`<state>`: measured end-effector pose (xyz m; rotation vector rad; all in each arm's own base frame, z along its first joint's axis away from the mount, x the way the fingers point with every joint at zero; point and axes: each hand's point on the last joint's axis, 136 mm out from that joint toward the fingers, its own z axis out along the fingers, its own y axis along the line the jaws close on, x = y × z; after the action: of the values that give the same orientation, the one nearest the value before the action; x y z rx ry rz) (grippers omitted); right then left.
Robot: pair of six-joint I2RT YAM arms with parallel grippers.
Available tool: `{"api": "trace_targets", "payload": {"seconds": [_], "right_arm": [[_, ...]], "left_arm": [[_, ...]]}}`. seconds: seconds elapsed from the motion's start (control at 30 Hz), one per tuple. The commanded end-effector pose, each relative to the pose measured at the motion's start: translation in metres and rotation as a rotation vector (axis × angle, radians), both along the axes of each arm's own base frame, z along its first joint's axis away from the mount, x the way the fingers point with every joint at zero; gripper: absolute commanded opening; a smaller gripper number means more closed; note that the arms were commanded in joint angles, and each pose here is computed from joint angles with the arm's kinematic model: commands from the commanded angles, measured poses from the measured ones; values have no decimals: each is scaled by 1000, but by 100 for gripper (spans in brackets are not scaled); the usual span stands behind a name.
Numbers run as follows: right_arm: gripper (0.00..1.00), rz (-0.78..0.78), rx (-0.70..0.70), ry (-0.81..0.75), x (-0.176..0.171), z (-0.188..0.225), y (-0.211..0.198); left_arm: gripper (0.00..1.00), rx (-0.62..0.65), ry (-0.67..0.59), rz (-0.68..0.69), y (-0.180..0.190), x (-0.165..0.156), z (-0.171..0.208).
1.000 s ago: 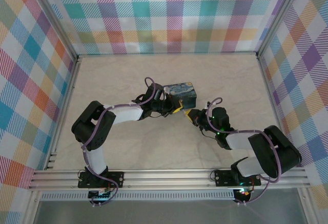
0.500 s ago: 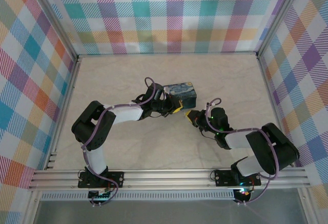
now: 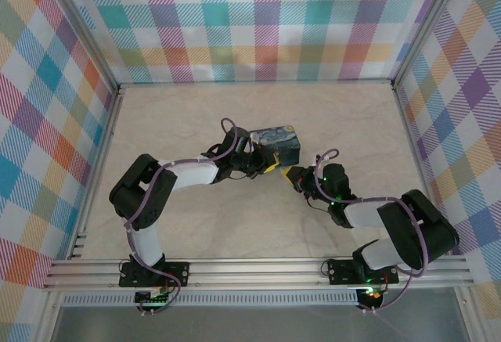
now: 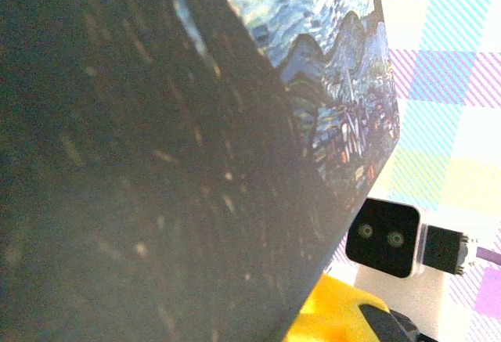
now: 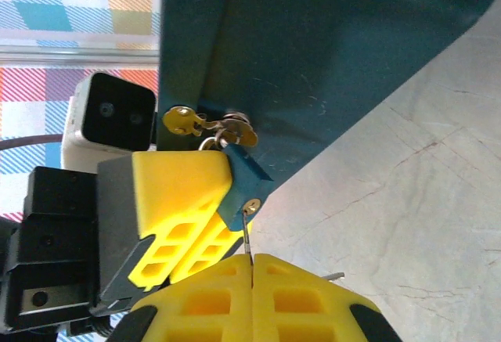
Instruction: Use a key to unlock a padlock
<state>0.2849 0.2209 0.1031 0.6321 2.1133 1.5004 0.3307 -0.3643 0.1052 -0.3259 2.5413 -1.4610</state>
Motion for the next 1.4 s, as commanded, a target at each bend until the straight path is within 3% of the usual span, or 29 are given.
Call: {"api": "trace_targets", "payload": {"seconds": [0.0, 1.37], "right_arm": [[0, 0, -7, -48, 1, 10, 0], [0, -36, 7, -134, 9, 24, -2]], "left_arm": [[4, -61, -37, -16, -7, 0, 18], [5, -137, -23, 15, -11, 1, 24]]}}
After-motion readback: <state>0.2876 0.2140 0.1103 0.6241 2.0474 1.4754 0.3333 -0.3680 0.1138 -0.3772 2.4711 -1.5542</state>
